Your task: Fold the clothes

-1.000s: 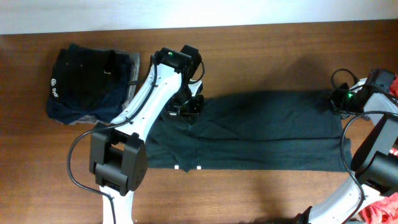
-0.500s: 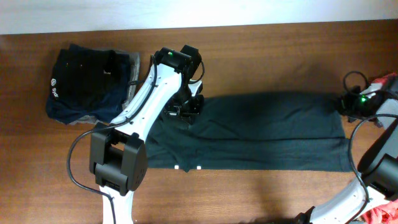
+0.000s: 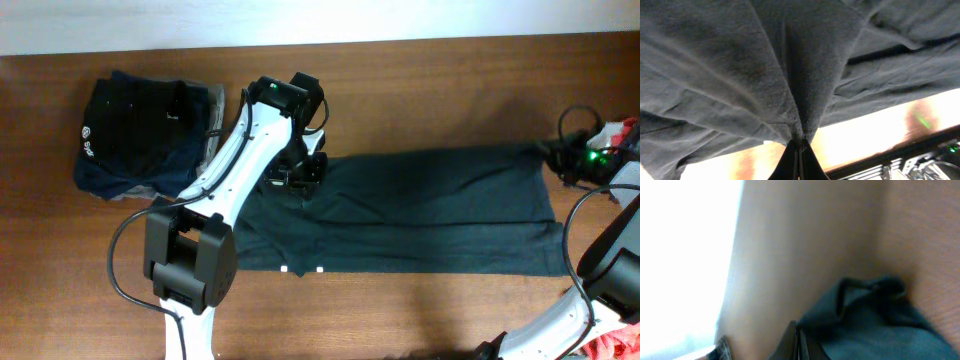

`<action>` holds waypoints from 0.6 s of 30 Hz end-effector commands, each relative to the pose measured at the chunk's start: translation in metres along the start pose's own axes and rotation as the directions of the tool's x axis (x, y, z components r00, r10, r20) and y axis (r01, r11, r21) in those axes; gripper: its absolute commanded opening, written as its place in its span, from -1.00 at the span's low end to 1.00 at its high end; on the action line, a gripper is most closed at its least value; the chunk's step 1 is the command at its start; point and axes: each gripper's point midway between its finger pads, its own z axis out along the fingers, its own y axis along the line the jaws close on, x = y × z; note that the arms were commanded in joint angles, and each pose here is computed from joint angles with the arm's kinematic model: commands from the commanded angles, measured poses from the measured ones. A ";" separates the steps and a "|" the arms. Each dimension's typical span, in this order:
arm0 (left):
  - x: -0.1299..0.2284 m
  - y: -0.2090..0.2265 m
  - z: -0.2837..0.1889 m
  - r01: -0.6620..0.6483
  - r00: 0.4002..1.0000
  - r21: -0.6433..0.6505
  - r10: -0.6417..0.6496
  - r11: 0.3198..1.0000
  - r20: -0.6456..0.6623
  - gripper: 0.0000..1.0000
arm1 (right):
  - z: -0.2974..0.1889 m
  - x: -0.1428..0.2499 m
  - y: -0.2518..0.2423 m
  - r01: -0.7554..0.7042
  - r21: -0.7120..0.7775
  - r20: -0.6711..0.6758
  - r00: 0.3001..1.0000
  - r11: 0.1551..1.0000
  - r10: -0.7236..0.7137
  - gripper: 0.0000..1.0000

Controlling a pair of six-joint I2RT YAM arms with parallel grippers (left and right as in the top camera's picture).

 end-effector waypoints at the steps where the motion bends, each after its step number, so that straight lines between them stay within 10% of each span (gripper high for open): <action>1: -0.006 0.012 -0.022 0.023 0.997 -0.043 -0.020 0.999 0.068 -0.99 | -0.008 0.006 0.040 0.082 -0.172 -0.044 0.995 0.982 -0.091 -0.92; 18: 0.002 0.026 -0.040 0.049 0.995 -0.077 -0.042 0.996 0.090 -0.99 | -0.010 0.032 0.014 -0.035 -0.033 -0.127 0.991 0.999 0.031 -0.92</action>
